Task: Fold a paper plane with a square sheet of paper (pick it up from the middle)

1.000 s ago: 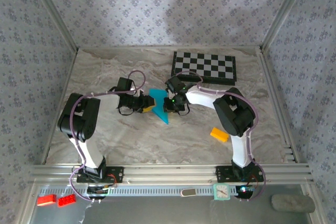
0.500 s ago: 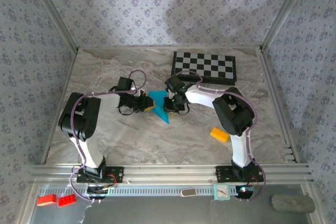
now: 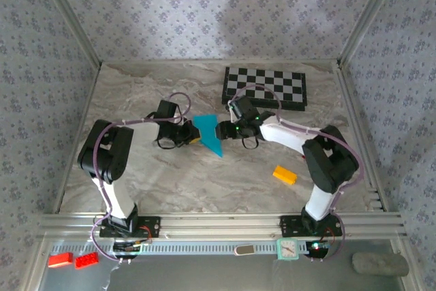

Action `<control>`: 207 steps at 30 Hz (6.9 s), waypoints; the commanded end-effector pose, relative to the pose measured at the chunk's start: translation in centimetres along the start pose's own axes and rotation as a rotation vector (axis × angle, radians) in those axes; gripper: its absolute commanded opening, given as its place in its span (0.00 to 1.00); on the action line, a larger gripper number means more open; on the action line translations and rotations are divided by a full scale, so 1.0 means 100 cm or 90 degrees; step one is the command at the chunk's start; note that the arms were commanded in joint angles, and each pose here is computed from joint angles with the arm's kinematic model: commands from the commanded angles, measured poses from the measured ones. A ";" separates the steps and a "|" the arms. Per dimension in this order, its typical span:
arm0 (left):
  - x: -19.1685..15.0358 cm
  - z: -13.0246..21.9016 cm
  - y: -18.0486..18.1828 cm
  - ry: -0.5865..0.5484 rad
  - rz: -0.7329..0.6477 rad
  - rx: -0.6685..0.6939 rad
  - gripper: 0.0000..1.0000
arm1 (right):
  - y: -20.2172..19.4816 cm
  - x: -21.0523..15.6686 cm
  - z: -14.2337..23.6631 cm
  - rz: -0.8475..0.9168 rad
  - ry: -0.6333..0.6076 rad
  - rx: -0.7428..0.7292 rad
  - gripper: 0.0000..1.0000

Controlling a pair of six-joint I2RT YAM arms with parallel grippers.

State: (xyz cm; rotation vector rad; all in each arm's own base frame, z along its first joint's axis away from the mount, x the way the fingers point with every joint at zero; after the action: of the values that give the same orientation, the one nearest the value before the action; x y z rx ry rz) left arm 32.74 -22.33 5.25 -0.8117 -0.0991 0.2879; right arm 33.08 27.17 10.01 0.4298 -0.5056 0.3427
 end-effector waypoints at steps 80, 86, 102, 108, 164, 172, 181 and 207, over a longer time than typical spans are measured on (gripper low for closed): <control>-0.015 0.040 -0.007 -0.126 0.248 -0.009 0.26 | 0.039 -0.045 -0.053 0.424 -0.198 0.065 0.05; -0.019 0.023 -0.009 -0.093 0.223 0.001 0.22 | 0.037 -0.044 -0.054 0.390 -0.187 0.083 0.05; -0.019 0.014 0.006 -0.080 0.201 0.062 0.17 | 0.042 -0.051 -0.057 0.292 -0.091 0.119 0.02; -0.021 0.011 0.015 -0.072 0.202 0.089 0.17 | 0.040 -0.056 -0.058 0.272 -0.055 0.122 0.02; -0.014 -0.004 0.004 -0.064 0.091 0.090 0.44 | 0.027 -0.054 -0.070 0.026 0.072 0.217 0.02; -0.018 -0.010 0.014 -0.052 0.101 0.116 0.47 | 0.025 -0.055 -0.072 0.012 0.077 0.218 0.05; -0.030 -0.010 0.038 -0.024 0.121 0.209 0.53 | 0.020 -0.054 -0.070 0.000 0.078 0.215 0.14; -0.007 0.011 -0.026 -0.055 0.057 0.132 0.59 | 0.014 -0.054 -0.073 -0.085 0.107 0.262 0.05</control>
State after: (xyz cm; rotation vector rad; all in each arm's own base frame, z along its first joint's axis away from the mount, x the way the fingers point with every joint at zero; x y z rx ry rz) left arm 31.70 -23.31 5.39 -0.5645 -0.0518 0.4555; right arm 31.08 31.70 3.84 0.8463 -0.3227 0.4212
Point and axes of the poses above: each hand's point on the last joint's axis, 136 mm out from that joint toward the fingers, its own z axis back along the fingers, its own y axis along the line the jaws close on, x = y × z, the point moved 2 cm from there along z, back along the fingers, and after that the axes turned 5 degrees about z, right-handed, at the moved point
